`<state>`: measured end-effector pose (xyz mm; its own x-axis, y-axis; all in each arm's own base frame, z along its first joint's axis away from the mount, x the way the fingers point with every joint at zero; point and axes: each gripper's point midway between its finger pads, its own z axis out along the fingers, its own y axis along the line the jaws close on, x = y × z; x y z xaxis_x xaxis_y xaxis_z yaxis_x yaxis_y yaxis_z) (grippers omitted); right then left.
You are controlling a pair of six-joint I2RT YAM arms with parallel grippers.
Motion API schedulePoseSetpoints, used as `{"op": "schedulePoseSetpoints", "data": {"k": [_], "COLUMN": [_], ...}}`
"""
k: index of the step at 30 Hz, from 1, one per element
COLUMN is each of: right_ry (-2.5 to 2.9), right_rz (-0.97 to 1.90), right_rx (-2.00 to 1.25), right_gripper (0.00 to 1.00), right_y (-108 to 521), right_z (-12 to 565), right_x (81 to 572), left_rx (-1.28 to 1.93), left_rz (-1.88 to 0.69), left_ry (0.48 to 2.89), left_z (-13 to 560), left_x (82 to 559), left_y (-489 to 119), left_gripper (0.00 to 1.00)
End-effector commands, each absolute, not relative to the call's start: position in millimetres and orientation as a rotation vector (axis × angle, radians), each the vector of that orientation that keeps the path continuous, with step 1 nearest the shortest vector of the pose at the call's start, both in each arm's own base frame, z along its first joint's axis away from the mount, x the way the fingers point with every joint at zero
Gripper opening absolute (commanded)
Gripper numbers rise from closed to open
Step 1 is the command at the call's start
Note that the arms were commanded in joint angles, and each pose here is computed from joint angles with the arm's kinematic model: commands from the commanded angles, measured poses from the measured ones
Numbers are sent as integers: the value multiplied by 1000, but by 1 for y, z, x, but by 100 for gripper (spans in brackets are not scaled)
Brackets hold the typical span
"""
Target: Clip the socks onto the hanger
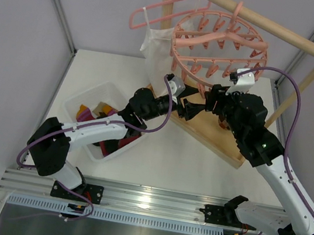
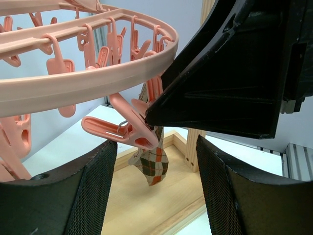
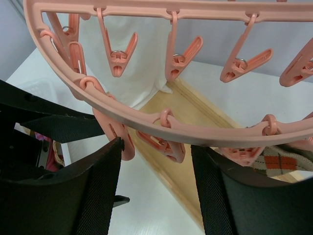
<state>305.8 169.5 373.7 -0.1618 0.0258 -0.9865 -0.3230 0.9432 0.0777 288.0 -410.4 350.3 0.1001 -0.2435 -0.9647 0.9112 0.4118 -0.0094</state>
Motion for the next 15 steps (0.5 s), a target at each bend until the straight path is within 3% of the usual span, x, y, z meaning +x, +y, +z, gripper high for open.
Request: {"op": "schedulePoseSetpoints", "data": {"k": [1,15], "right_ry": [1646,1608], "right_rz": [286,301], "right_rx": [-182,-185], "right_gripper": [61,60], "right_y": [167,172], "right_z": [388,383], "right_x": [313,318], "left_rx": [749,758], "left_rz": [-997,-998], "left_ry": [1072,1076], "left_z": [376,375], "left_x": [279,277], "left_y": [-412,-411], "left_gripper": [69,68]}}
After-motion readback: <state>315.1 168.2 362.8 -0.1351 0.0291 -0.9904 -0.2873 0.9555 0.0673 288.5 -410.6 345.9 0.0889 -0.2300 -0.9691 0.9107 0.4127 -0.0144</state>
